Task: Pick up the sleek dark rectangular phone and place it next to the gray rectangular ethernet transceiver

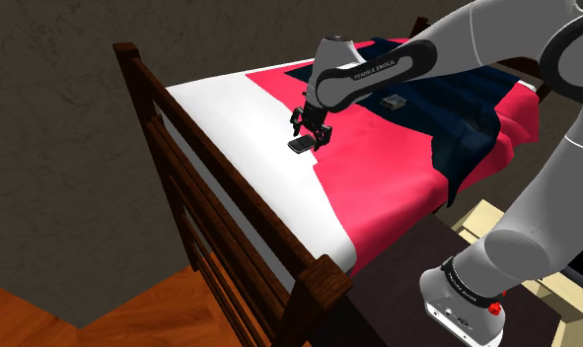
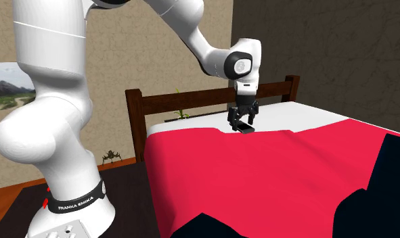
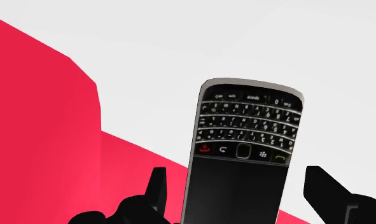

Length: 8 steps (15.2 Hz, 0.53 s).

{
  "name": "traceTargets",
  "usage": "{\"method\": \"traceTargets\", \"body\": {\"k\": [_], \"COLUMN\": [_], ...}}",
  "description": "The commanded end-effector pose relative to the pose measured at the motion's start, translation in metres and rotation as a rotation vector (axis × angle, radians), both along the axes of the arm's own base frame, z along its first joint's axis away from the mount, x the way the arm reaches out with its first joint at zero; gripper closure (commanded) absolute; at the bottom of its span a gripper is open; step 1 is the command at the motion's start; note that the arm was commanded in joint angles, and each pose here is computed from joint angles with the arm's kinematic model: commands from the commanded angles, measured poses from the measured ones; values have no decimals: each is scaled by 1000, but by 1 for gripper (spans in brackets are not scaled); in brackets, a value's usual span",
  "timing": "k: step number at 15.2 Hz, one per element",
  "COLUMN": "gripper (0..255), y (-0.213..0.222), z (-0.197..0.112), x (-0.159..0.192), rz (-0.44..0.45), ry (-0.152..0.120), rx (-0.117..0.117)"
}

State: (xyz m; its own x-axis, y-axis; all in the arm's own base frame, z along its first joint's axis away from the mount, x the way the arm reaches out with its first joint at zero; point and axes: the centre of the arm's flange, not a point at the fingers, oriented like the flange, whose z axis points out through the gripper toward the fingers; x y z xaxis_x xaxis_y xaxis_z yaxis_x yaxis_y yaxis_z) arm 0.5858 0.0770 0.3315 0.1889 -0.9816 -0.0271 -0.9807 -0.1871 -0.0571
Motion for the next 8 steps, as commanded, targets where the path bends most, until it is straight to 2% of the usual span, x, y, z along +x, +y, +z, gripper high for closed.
{"method": "traceTargets", "body": {"k": [1,5,6,8], "gripper": [0,0,255,255], "y": [0,0,0,0], "z": [-1,-1,-1,-1], "x": [0,0,0,0], "rz": [0,0,0,0], "ry": [0,0,0,0], "rx": [0,0,0,0]}}
